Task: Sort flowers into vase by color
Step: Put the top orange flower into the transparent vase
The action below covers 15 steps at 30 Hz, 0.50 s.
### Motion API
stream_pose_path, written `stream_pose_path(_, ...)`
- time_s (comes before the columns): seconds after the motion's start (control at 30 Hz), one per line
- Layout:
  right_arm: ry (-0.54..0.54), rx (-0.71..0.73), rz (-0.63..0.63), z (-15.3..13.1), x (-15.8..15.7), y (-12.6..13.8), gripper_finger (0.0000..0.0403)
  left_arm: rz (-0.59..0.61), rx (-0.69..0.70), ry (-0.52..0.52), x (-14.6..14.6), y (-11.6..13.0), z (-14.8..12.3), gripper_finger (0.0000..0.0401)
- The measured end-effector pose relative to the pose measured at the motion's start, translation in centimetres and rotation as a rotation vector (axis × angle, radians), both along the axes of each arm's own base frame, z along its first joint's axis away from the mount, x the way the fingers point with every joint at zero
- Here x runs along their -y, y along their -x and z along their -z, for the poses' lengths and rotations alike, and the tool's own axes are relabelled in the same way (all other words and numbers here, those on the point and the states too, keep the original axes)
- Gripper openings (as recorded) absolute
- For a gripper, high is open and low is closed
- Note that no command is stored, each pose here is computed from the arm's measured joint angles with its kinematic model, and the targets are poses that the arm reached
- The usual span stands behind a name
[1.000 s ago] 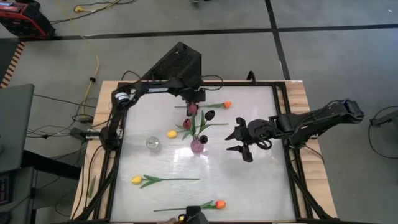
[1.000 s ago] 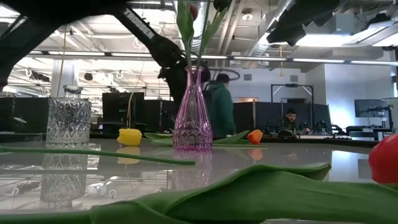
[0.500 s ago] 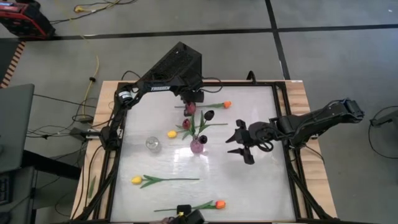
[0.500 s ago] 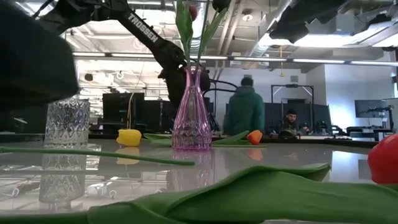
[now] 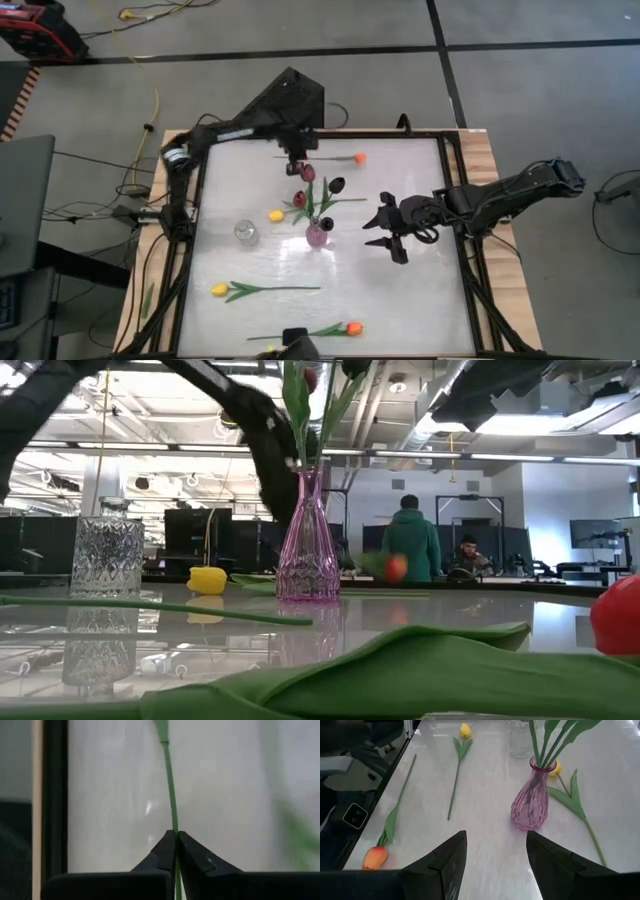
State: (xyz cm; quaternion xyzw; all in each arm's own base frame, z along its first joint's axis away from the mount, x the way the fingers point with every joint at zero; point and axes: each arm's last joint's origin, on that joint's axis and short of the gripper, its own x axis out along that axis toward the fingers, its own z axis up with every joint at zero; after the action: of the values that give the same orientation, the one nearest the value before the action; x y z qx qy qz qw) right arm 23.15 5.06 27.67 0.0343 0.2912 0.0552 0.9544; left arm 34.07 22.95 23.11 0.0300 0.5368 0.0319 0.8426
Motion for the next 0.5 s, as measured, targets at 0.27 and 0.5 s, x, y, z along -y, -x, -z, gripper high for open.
stream_pose_path(0.27, 0.017, 0.004, 0.012, 0.0, 0.1, 0.0, 0.0230, -0.015, 0.375, -0.051, 0.9, 4.3, -10.0, 0.0000)
stream_pose_path(0.5, 0.030, 0.037, 0.001, 1.0, 0.0, -0.1, 0.0230, 0.029, 0.774, 0.004, 3.1, 9.3, -14.0, 0.0000)
